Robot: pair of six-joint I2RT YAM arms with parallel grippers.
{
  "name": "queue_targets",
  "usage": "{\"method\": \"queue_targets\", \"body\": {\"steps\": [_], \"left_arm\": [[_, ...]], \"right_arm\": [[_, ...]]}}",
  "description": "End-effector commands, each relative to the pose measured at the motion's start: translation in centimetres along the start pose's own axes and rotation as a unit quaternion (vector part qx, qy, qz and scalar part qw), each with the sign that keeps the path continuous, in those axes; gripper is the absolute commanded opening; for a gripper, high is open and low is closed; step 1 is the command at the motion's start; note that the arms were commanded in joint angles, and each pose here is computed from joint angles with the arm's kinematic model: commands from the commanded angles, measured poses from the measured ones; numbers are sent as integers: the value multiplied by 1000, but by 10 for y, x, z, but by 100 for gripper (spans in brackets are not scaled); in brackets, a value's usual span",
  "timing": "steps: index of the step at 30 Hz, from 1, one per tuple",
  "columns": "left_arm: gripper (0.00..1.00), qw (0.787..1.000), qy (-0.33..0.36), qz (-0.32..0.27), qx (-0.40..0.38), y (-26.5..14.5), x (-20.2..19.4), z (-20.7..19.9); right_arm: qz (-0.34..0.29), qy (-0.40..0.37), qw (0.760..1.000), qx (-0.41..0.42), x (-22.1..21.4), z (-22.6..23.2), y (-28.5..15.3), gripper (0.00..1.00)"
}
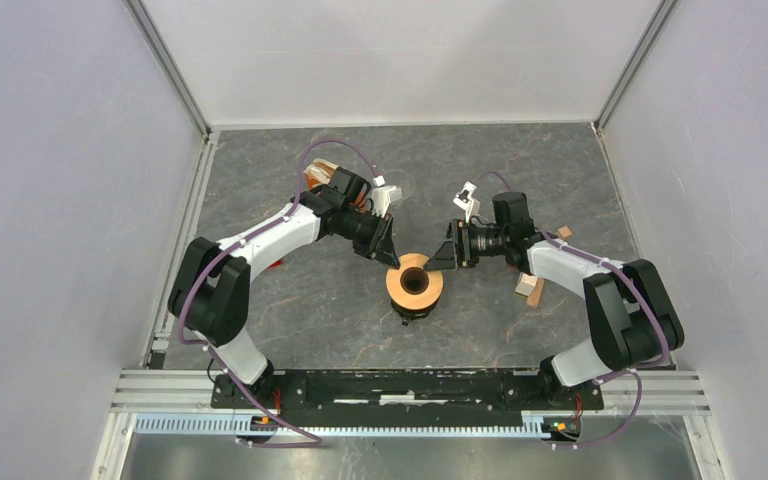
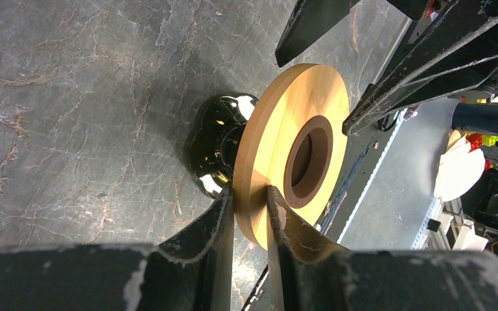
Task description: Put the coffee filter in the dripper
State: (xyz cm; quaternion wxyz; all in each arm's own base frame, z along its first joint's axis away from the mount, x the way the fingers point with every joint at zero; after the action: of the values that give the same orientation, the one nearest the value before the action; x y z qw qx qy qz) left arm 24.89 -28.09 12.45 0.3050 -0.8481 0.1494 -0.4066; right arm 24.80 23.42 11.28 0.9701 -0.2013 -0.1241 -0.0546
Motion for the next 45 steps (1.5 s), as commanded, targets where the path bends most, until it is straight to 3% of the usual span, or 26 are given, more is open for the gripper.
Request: {"method": "queue_targets", "body": {"steps": [1, 5, 13, 25, 33, 45], "left_arm": [[2, 999, 24, 2, 28, 0, 4, 11], [2, 999, 27, 2, 32, 0, 6, 13], [6, 999, 33, 2, 34, -1, 9, 14], [9, 998, 39, 2, 39, -3, 9, 15], [9, 998, 40, 2, 46, -4, 10, 16], [9, 998, 43, 1, 49, -6, 8, 16]], "right_arm": [[-2, -47, 999, -7, 16, 5, -2, 71], [20, -87, 996, -9, 16, 8, -5, 80], [39, -212, 976, -17, 8, 6, -18, 87], [53, -460, 885, -49, -14, -5, -44, 95], [51, -504, 857, -93, -29, -25, -35, 98], [-7, -496, 864, -88, -24, -15, -4, 97]]}}
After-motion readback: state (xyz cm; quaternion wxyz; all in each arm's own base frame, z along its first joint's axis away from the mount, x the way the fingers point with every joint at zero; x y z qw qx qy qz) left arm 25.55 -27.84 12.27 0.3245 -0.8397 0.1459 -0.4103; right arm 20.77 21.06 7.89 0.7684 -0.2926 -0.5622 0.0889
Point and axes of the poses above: each gripper's point midway between its finger pads, its own y axis out along the fingers, its own z axis along the line the jaws close on, x = y × z, the point moved 1 cm from there along -y, back along the fingers, and after that the axes turned 15 degrees about y, right-handed, at the moved point
